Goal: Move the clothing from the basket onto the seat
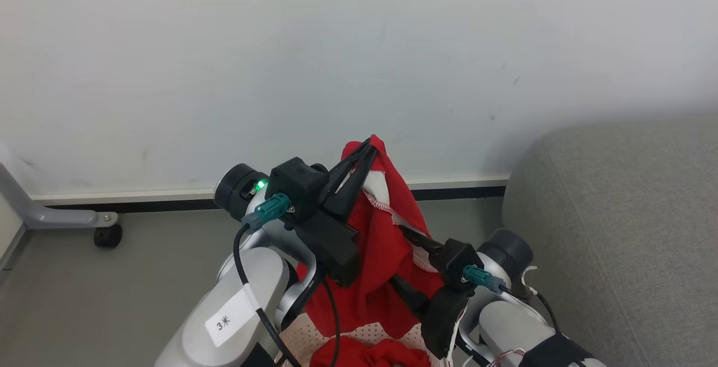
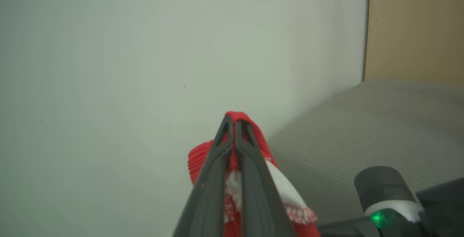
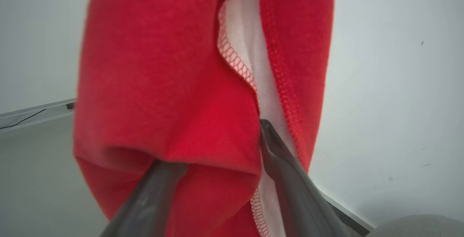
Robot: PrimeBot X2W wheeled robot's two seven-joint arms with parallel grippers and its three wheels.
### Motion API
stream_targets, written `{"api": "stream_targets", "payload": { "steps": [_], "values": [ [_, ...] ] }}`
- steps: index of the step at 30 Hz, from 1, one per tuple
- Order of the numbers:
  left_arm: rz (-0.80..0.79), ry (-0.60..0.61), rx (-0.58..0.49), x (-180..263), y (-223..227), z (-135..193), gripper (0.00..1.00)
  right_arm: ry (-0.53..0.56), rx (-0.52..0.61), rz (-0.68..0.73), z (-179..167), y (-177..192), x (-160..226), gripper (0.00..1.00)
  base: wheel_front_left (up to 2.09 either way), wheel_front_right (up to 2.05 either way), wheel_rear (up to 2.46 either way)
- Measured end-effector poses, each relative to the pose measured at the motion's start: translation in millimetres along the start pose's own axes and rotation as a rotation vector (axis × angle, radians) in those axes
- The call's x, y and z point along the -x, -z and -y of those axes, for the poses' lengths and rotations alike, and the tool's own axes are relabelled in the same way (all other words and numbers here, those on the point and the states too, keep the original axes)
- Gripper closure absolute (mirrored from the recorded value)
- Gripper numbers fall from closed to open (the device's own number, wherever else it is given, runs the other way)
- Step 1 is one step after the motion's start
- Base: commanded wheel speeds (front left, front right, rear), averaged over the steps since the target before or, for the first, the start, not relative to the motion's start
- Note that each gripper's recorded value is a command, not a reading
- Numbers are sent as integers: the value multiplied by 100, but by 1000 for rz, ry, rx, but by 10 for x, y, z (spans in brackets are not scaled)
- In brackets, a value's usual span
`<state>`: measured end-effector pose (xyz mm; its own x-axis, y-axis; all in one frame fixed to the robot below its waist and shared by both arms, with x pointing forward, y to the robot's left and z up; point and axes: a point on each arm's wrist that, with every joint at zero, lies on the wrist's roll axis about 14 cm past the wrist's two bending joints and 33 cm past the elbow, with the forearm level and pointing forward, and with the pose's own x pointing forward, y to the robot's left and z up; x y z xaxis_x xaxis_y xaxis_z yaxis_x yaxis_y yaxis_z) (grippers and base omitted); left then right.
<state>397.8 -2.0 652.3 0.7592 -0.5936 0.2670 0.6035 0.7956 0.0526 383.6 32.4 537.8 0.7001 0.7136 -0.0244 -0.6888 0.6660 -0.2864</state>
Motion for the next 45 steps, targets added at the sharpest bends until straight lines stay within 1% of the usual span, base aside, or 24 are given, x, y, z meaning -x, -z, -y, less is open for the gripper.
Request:
{"api": "stream_targets", "payload": {
  "steps": [2,3,4,5,6,8,9,10,15,17,18,19,20,21,26,28,29,31,39,45],
  "values": [
    [-7,-1,0,3,9,-5,100,-12,-13,-10,-29,26,-18,5,0,0,0],
    [-5,-1,1,4,5,-7,100,-19,-15,-14,-47,38,-24,7,0,0,0],
    [-5,-1,2,4,2,-8,100,-25,-19,-20,-64,58,-26,13,0,0,0],
    [-9,-1,2,3,6,-8,100,-30,-24,-26,-82,78,-26,26,0,0,0],
    [-9,-1,3,3,6,-9,100,-34,-30,-30,-97,92,-26,50,0,0,0],
    [-9,1,5,-2,1,-4,100,-37,-45,-29,-102,83,-37,65,0,0,0],
    [-7,2,6,-5,-3,0,100,-37,-46,-24,-91,60,-49,86,0,0,0],
    [-9,4,8,-8,-2,3,100,-35,-49,-20,-78,42,-58,100,0,0,0],
    [-14,0,14,-10,13,-28,100,-27,-79,-15,-51,21,-56,100,0,0,0],
    [-24,-18,33,13,69,-72,100,-15,-95,-15,-21,30,-40,100,0,0,0],
    [-31,-26,46,26,103,-91,98,-5,-105,-15,6,33,-31,100,0,0,0],
    [-38,-33,56,41,139,-110,80,7,-115,-14,39,36,-21,100,0,0,0],
    [-45,-42,63,51,171,-128,53,20,-126,-13,74,37,-11,100,0,0,0],
    [-49,-48,69,58,192,-147,0,34,-139,-11,111,39,1,100,0,0,0],
    [-63,-65,97,75,306,-163,0,100,-172,4,323,15,67,100,0,0,0],
    [-73,-69,104,90,368,-162,0,131,-171,17,455,-22,107,100,0,0,0],
    [-84,-67,113,111,436,-151,0,163,-166,21,587,-19,178,100,0,0,0],
    [-100,-63,122,144,523,-124,0,197,-161,14,716,15,264,100,0,0,0],
    [-169,-11,168,257,866,133,0,318,-118,20,1175,27,652,100,0,0,0],
    [-194,46,193,278,1019,354,0,429,-77,20,1470,32,1035,100,0,0,0]
  ]
}}
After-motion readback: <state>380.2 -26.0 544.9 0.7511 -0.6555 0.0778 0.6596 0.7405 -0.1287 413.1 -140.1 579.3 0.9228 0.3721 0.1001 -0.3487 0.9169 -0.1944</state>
